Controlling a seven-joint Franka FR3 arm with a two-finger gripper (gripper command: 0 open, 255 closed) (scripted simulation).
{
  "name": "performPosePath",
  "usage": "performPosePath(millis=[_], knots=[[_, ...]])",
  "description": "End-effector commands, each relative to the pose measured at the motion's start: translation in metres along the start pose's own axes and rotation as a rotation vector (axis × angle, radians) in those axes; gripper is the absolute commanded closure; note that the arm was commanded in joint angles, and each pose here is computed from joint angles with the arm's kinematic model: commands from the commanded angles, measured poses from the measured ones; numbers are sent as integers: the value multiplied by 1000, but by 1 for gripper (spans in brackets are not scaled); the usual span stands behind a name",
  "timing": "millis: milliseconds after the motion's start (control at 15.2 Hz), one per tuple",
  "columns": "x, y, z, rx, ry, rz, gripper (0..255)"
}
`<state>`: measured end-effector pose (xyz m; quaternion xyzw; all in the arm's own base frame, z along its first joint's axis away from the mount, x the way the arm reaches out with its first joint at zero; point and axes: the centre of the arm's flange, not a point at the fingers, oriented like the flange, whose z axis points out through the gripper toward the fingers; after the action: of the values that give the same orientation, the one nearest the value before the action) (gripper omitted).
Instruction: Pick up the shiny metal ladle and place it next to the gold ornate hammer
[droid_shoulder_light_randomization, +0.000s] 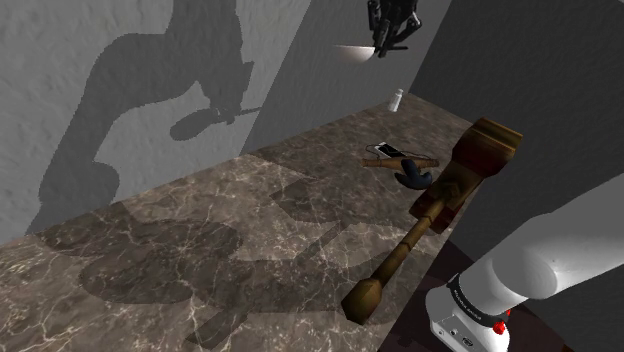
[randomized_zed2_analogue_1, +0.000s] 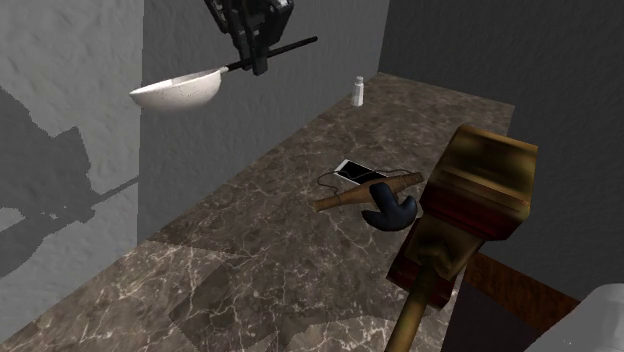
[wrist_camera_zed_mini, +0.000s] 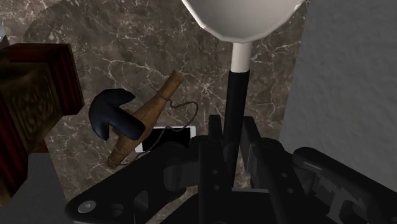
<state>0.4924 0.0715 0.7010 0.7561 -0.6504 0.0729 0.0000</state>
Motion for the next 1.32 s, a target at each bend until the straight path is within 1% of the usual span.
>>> performPosePath(millis=[0, 1254], knots=[[-22, 6, -4, 0, 0, 2, 255], [-262, 71, -37, 0, 0, 2, 255]])
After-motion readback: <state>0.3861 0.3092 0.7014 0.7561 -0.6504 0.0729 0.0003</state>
